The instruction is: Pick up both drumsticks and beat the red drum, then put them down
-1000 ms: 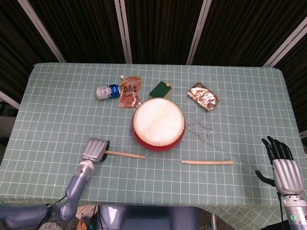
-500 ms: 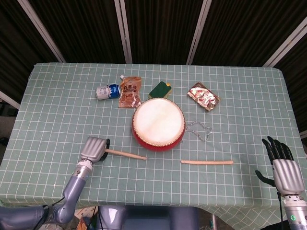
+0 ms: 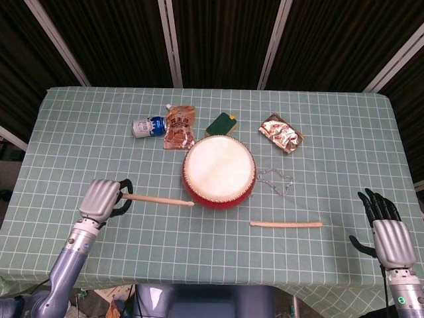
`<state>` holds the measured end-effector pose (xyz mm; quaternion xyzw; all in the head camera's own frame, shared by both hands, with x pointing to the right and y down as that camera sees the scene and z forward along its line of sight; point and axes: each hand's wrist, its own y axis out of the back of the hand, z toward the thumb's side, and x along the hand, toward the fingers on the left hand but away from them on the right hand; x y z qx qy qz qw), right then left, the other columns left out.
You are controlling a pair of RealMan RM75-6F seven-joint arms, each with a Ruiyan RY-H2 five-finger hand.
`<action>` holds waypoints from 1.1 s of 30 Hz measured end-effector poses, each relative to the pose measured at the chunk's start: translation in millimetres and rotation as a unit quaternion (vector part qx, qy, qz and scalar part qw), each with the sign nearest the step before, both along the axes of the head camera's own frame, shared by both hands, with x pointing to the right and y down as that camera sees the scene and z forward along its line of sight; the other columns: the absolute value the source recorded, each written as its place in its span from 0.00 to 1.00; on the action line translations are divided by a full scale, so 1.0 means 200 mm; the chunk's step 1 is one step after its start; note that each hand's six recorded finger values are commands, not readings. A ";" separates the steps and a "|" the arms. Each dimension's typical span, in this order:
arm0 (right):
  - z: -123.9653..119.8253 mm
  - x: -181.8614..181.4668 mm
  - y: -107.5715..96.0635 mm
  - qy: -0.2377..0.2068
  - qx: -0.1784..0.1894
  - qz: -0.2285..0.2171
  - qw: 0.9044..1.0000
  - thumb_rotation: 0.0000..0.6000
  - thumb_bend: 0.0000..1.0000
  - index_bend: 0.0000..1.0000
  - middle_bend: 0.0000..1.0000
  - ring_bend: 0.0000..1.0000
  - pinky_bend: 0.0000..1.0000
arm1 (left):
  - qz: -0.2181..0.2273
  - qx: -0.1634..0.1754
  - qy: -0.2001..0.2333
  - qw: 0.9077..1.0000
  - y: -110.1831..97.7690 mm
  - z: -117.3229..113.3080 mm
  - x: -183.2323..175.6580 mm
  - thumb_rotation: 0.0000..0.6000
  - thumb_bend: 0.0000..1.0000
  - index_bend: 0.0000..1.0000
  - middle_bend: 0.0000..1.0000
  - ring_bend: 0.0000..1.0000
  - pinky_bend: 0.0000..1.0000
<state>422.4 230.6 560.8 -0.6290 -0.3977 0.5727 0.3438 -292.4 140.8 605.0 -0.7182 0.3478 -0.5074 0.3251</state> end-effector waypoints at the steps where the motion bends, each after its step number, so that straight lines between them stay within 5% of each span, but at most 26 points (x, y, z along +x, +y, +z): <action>1: 0.00 -0.01 0.00 0.000 0.000 -0.003 1.000 1.00 0.25 0.01 0.38 0.45 0.54 | -0.005 0.002 0.004 1.000 0.00 -0.03 -0.02 1.00 0.54 0.78 1.00 1.00 1.00; 4: 0.01 -0.04 -0.02 0.001 0.000 -0.014 1.000 1.00 0.25 0.16 0.74 0.85 0.84 | -0.022 0.007 0.017 1.000 0.00 -0.11 -0.09 1.00 0.54 0.78 1.00 1.00 1.00; 9: 0.06 -0.12 -0.04 0.015 -0.009 -0.043 0.999 1.00 0.25 0.44 1.00 1.00 1.00 | -0.045 0.012 0.035 0.998 0.00 -0.20 -0.17 1.00 0.54 0.78 1.00 1.00 1.00; 21: 0.26 -0.40 -0.09 0.062 -0.051 -0.103 0.991 1.00 0.25 0.61 1.00 1.00 1.00 | -0.058 0.007 0.048 0.997 0.01 -0.24 -0.25 1.00 0.54 0.78 1.00 1.00 1.00; 33: 0.42 -0.54 -0.14 0.071 -0.074 -0.097 0.990 1.00 0.25 0.39 1.00 1.00 1.00 | -0.054 0.002 0.046 0.997 0.02 -0.22 -0.26 1.00 0.54 0.78 1.00 1.00 1.00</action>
